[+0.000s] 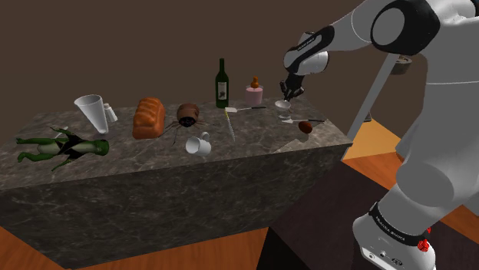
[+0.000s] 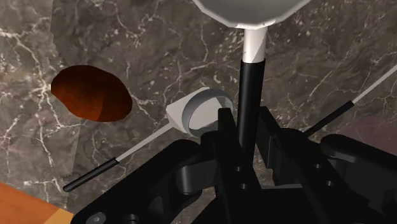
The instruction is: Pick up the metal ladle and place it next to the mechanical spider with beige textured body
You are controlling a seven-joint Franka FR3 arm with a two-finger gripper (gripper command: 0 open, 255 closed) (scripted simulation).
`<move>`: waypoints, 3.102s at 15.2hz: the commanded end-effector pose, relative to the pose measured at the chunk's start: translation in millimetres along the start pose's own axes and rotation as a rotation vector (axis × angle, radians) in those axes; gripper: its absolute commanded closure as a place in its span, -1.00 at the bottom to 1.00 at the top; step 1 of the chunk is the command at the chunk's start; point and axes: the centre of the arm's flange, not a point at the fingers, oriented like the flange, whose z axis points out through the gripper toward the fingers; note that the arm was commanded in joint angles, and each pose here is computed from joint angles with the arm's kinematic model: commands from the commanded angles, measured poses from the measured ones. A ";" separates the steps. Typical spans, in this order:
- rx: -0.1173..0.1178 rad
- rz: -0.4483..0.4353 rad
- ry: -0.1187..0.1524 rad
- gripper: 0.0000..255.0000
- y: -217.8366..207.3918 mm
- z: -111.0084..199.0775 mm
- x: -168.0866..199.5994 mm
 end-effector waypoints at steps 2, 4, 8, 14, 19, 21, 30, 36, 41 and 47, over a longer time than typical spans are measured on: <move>0.000 0.000 0.000 1.00 -1.5 -15.3 2.3; 0.000 0.000 0.000 1.00 -3.1 -25.7 3.6; 0.000 0.000 0.000 1.00 -6.2 -46.4 6.4; 0.000 0.000 0.000 1.00 -58.2 -46.0 -34.4; 0.000 0.000 0.000 1.00 -109.8 -43.8 -75.3; 0.000 0.000 0.000 1.00 -130.5 -43.0 -91.7; 0.000 0.000 0.000 1.00 -171.9 -15.2 -131.2; 0.000 0.000 0.000 1.00 -167.3 15.9 -135.3; 0.000 0.000 0.000 1.00 -163.4 41.8 -138.7; 0.000 0.000 0.000 1.00 -158.7 72.8 -142.8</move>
